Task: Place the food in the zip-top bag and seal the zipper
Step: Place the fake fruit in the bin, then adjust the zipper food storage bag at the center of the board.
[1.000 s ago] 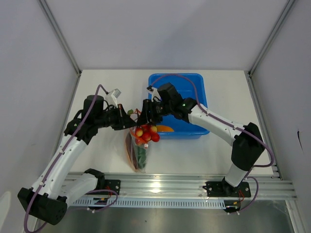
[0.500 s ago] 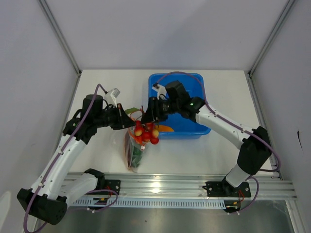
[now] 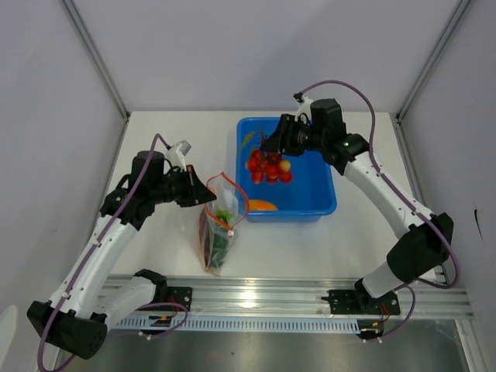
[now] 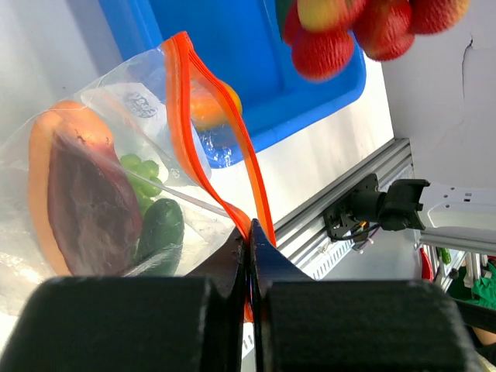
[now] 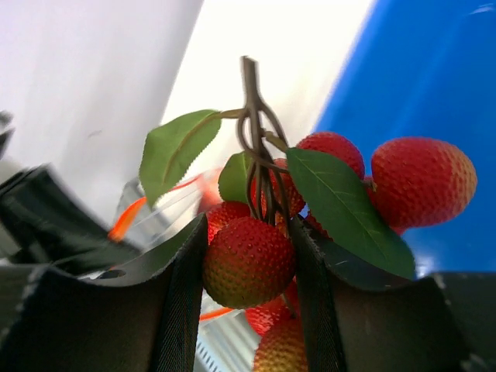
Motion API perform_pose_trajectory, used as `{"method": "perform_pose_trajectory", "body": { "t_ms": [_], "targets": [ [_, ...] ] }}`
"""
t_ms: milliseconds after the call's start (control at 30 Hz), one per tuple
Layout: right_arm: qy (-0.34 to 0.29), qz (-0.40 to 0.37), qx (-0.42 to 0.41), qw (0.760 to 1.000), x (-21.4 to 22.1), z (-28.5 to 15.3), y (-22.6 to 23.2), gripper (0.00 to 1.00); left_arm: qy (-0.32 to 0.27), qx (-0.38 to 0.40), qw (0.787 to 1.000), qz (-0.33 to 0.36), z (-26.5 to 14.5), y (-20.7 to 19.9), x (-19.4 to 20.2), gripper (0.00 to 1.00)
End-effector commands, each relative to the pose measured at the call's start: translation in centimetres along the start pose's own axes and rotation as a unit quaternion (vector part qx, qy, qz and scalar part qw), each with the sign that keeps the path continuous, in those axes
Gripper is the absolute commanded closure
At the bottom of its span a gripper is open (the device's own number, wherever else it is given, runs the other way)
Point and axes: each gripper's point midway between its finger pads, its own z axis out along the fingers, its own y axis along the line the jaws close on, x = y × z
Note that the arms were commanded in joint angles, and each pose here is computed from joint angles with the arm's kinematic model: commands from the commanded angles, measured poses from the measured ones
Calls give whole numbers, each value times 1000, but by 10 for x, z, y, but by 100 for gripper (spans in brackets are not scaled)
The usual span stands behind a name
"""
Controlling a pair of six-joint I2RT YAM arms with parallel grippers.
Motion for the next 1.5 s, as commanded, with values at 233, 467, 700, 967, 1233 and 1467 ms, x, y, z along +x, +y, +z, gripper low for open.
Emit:
{"method": "perform_pose_trajectory", "body": {
  "t_ms": [233,467,700,967,1233,1467],
  "targets": [
    [26,31,132,990,7,56,-126,100,-38,32,998,30,-16,-23,-19,100],
    [76,44,202,976,47,79,-184,100,-37,38,998,30,-17,-25,-18,99],
    [99,22,224,969,63,77,-195,69,-32,46,998,26,-14,-26,-17,99],
    [72,-50,264,960,43,49,-165,20,-35,47,998,28,-14,-27,-19,99],
    [57,-106,293,949,46,15,-123,1,-36,52,998,30,-15,-30,-20,99],
    [113,22,19,993,100,3,-20,1,-35,55,997,32,-13,-30,-21,99]
  ]
}}
